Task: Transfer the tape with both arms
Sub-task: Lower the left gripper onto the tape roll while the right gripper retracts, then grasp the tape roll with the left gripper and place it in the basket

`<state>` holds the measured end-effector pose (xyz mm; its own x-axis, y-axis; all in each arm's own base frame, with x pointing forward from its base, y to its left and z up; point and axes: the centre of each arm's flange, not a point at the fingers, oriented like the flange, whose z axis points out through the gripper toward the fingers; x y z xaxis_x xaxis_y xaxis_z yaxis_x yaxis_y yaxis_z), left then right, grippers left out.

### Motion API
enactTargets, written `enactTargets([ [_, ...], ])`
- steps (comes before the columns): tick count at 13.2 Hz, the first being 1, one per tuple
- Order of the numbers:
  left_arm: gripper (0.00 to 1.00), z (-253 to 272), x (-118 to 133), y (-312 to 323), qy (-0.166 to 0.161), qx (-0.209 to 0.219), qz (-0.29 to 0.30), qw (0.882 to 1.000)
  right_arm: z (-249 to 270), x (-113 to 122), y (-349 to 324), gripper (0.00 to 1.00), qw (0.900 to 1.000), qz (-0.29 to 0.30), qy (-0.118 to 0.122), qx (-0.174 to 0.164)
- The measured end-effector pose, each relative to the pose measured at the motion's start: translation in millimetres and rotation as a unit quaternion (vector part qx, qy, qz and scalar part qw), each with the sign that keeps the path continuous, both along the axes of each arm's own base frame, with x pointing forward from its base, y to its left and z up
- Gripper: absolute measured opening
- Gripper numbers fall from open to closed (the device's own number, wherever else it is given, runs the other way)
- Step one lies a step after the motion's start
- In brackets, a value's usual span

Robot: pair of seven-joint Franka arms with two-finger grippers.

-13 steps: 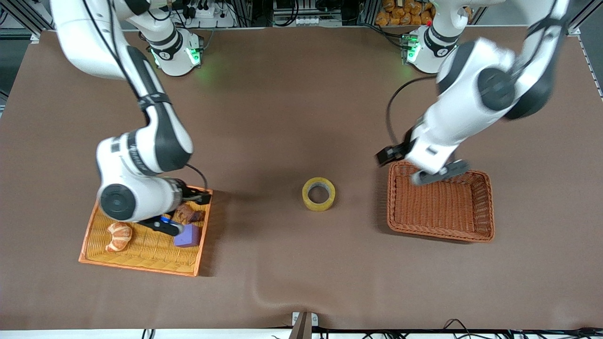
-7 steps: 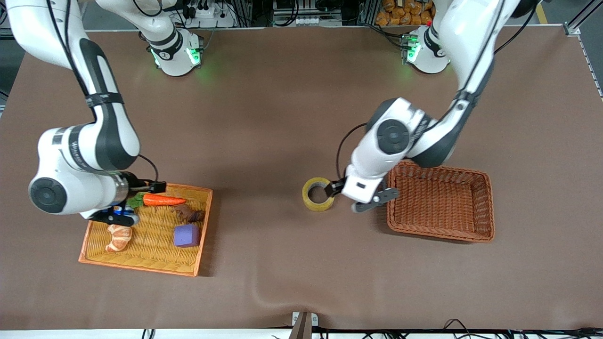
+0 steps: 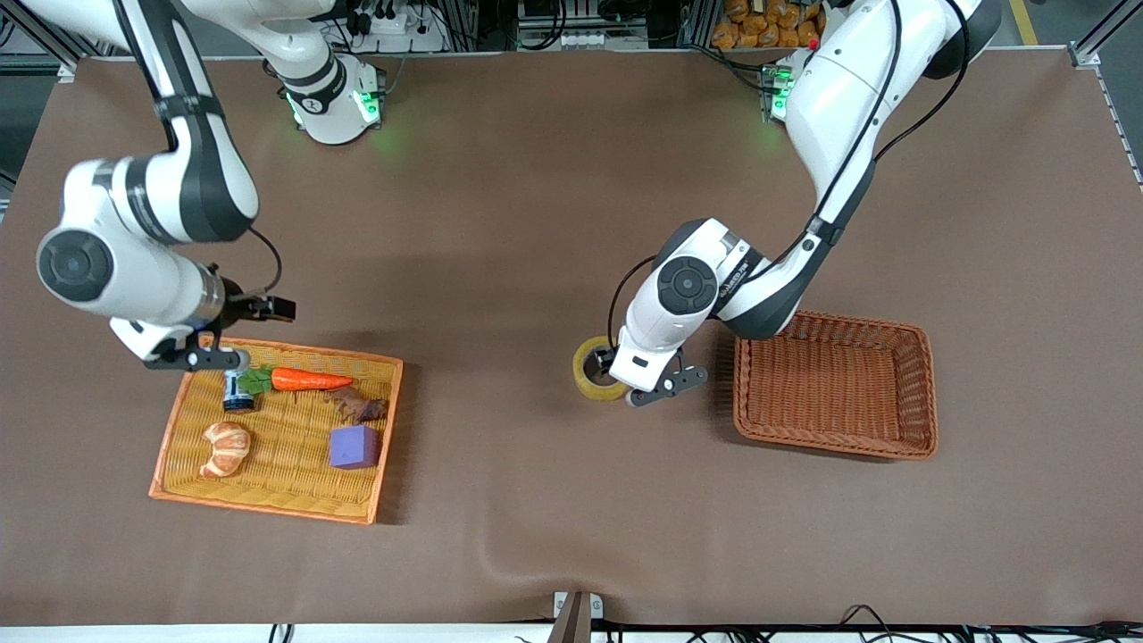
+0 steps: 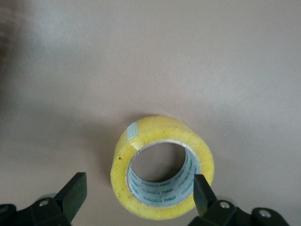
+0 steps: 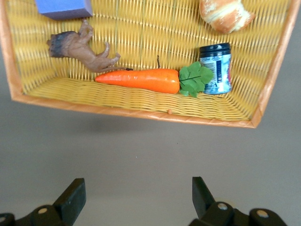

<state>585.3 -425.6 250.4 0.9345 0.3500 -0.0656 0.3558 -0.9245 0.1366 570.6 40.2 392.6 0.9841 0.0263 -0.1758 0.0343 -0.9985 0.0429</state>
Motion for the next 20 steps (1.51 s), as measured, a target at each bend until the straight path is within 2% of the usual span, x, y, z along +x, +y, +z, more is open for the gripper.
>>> enactTargets([
  [2,1.00,-9,-7,-2,0.008,0.006,-0.005,1.000,34,-8,0,1.00,0.999,0.015,-0.030,0.003],
  [3,0.94,-15,-10,-1,0.013,0.009,-0.006,1.000,53,-11,0,1.00,0.999,0.025,-0.047,0.003],
  [5,0.74,-31,-15,1,0.025,0.015,-0.007,1.000,88,-17,-5,1.00,0.996,0.039,-0.079,-0.006],
  [6,0.74,-38,-17,0,0.030,0.017,-0.008,0.999,102,-20,-10,1.00,0.995,0.038,-0.091,-0.008],
  [8,0.55,-45,-19,-1,0.035,0.018,-0.010,0.999,133,-25,-24,1.00,0.995,0.024,-0.093,-0.012],
  [10,0.30,-45,-18,-1,0.034,0.017,-0.009,0.999,168,-27,-30,1.00,0.996,0.003,-0.089,-0.014],
  [11,0.22,-42,-14,1,0.031,0.016,-0.006,0.999,183,-27,-30,1.00,0.996,-0.006,-0.093,-0.013],
  [14,0.22,-6,7,31,0.036,0.038,0.010,0.999,206,-25,-31,1.00,0.994,-0.016,-0.110,-0.007],
  [16,0.22,45,23,66,0.037,0.060,0.029,0.997,215,-23,-36,1.00,0.993,-0.022,-0.118,-0.005],
  [20,0.22,143,41,156,0.034,0.094,0.053,0.994,224,-27,-43,1.00,0.994,-0.039,-0.096,0.024],
])
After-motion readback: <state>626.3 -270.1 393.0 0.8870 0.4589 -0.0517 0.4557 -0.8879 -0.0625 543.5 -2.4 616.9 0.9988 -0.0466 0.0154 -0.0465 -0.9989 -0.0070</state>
